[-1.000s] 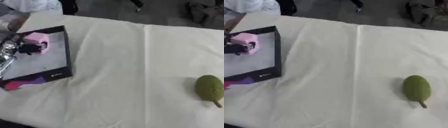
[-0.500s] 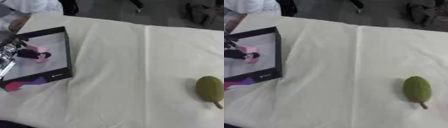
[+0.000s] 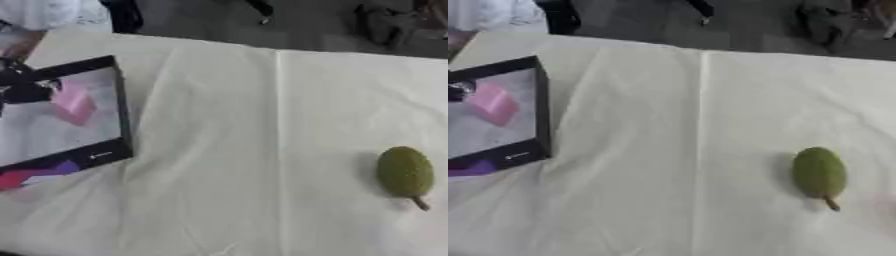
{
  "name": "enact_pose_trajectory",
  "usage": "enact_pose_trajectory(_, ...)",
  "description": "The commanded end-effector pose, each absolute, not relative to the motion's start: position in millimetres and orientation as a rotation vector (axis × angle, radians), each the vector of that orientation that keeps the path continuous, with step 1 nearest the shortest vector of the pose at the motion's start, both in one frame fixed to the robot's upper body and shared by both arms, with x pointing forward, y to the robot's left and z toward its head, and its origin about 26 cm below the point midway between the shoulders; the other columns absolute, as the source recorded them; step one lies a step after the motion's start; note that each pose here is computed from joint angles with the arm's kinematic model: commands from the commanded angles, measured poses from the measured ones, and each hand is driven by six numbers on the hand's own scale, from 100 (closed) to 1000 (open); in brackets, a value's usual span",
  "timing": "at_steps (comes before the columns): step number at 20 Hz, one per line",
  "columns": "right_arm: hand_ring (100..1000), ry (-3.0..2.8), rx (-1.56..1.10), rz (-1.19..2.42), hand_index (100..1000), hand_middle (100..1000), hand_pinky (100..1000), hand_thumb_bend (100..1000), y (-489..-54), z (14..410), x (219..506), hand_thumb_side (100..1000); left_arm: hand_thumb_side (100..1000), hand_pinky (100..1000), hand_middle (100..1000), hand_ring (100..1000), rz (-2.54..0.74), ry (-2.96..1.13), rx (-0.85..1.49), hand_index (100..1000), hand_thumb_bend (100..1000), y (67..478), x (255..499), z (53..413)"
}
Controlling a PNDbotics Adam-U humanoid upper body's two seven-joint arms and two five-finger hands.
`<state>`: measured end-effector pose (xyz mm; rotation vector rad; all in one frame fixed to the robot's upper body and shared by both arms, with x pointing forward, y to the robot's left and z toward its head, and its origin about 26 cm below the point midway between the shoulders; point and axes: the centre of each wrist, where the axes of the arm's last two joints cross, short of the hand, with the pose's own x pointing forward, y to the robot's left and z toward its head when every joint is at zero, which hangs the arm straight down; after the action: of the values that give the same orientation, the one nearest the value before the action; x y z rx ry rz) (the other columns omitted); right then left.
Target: Pick up the objects with one hand, pass them to the other hand, and then place them into the box on the other side of the table.
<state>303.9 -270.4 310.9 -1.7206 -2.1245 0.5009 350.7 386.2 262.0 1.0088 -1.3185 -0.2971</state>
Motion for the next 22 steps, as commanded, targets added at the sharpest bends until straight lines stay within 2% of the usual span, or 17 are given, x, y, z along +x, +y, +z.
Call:
enact_pose_trajectory(1,776,-2.045,-1.558,0.575,816,736,800,100,-280,326,296,422,596,855,691,779,-0.224,-1.530,0.994,830,100,373,336,287)
enact_pose_trajectory(2,791,-1.992,-1.476,0.621,831,758,810,100,-284,327,297,501,622,851,719,792,-0.218,-1.590,0.979,850,100,366,333,289)
enact_pose_trajectory(4,816,-1.892,-1.318,0.716,862,794,828,100,-293,330,299,582,654,857,751,815,-0.215,-1.701,0.944,871,100,355,325,291)
enact_pose_trajectory(7,861,-1.778,-1.144,0.865,896,850,856,100,-304,335,302,653,690,871,782,849,-0.227,-1.853,0.848,887,100,341,316,292)
enact_pose_trajectory(12,899,-1.621,-0.948,1.114,917,884,878,100,-321,344,314,695,708,871,788,852,-0.244,-2.028,0.649,896,100,331,309,290)
enact_pose_trajectory(15,924,-1.539,-0.881,1.244,930,905,894,100,-331,347,320,676,699,853,771,835,-0.261,-2.098,0.551,884,100,330,308,287)
enact_pose_trajectory(22,940,-1.391,-0.772,1.451,937,917,911,100,-348,345,331,457,699,851,764,833,-0.291,-2.141,0.466,871,100,326,306,282)
